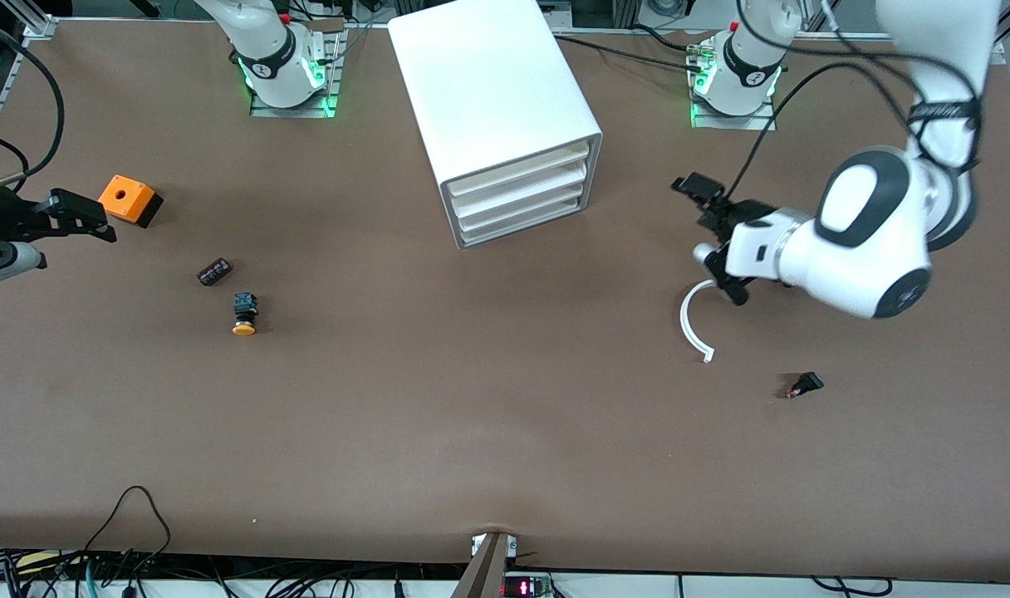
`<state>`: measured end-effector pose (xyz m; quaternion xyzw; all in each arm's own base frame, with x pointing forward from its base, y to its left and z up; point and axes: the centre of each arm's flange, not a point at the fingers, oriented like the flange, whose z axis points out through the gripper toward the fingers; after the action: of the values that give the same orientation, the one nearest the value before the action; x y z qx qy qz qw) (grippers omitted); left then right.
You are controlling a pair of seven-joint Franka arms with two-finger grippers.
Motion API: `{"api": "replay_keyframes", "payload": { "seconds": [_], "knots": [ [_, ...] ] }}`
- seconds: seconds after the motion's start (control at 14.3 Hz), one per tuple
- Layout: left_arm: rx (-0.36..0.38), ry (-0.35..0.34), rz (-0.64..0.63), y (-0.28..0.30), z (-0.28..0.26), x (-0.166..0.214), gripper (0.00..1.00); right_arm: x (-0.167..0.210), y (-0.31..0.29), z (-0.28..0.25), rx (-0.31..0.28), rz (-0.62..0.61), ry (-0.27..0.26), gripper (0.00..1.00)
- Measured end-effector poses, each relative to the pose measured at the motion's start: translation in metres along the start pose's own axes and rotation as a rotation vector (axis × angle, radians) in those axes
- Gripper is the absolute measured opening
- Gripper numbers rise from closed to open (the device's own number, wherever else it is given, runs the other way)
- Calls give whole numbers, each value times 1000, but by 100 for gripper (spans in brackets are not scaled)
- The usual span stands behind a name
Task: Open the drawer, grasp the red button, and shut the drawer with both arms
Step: 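Grasp the drawer handle with the left gripper while the right gripper rises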
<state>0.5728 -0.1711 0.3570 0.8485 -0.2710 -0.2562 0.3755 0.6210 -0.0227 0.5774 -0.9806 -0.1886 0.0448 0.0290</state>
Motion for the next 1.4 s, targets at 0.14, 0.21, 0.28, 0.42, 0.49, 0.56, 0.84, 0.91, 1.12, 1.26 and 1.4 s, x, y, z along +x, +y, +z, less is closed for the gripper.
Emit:
{"api": "replay_keyframes", "payload": {
  "seconds": [0.14, 0.21, 0.28, 0.42, 0.49, 0.56, 0.84, 0.91, 1.12, 1.26, 1.4],
  "knots": [
    [-61, 40, 27, -9, 26, 26, 100, 5, 4, -1, 47, 10, 65, 100],
    [-106, 36, 25, -12, 42, 36, 100, 8, 5, 0, 58, 11, 84, 100],
    [-146, 28, 23, -17, 59, 43, 100, 12, 5, 3, 61, 8, 89, 100],
    [-185, 25, 45, -33, 85, 49, 100, 22, -4, 14, 65, -11, 82, 100],
    [-189, 28, 47, -41, 94, 51, 100, 28, -9, 21, 65, -21, 81, 100],
    [-193, 43, 37, -46, 101, 52, 100, 34, -13, 27, 65, -30, 82, 100],
    [-175, 133, 13, -48, 140, 67, 100, 42, -24, 46, 74, -51, 61, 100],
    [-158, 142, 22, -40, 151, 72, 100, 43, -25, 50, 76, -65, 57, 100],
    [-148, 149, 78, -29, 165, 74, 100, 49, -29, 56, 62, -188, 80, 100],
    [-179, 172, 105, -31, 167, 62, 100, 51, -27, 60, 56, -247, 88, 100],
    [-245, 207, 103, -32, 178, 51, 100, 54, -26, 68, 51, -260, 96, 100]
  ]
}}
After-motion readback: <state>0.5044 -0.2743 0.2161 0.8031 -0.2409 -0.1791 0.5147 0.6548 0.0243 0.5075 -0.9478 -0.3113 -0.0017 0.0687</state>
